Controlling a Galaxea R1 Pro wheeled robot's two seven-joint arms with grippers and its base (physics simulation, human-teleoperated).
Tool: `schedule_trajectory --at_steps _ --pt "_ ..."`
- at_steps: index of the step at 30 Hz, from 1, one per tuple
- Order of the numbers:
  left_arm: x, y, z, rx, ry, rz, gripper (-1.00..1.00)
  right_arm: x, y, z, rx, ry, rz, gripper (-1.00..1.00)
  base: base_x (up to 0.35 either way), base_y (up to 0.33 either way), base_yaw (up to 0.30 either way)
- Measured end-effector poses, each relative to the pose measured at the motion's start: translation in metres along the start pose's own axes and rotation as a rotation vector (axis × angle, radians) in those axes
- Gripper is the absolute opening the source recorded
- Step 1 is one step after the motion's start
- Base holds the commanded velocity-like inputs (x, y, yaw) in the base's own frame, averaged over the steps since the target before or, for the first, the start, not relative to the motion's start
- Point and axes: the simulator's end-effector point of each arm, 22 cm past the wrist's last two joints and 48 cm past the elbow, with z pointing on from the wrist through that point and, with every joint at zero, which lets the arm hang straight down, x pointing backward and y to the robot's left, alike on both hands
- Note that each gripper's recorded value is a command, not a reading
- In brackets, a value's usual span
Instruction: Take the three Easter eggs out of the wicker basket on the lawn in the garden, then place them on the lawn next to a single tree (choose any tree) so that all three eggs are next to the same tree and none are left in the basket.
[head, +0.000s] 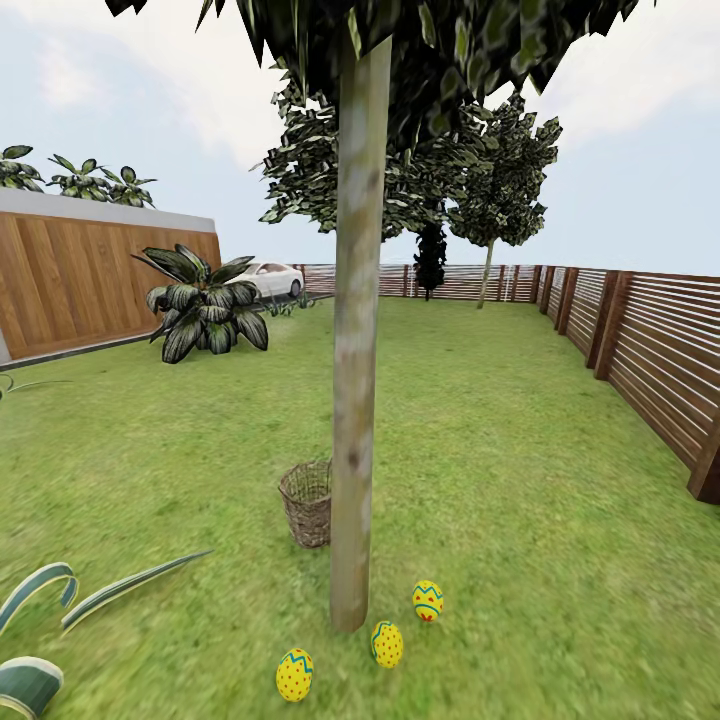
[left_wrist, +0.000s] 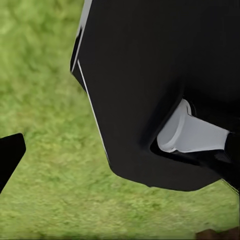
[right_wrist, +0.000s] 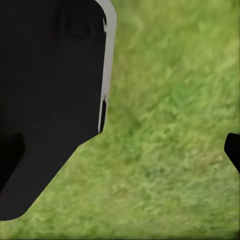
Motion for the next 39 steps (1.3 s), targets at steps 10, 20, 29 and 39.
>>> schedule_trajectory --at_steps 10,20,29,39 --pt "0.031 0.01 0.006 -0.012 0.04 -0.002 1.0 0.043 0.006 0.001 -0.008 0.057 -0.003 1.0 0.0 0.0 0.0" --pt "0.029 0.01 0.006 -0.011 0.037 0.001 1.0 0.051 0.025 0.001 -0.031 0.069 -0.009 1.0 0.0 0.0 0.0" --pt "0.027 0.012 0.006 -0.013 0.034 -0.007 1.0 0.052 0.031 0.001 -0.049 0.071 -0.018 1.0 0.0 0.0 0.0" --pt "0.033 0.011 0.006 -0.014 0.049 -0.009 1.0 0.058 0.032 0.0 -0.051 0.086 -0.014 1.0 0.0 0.0 0.0"
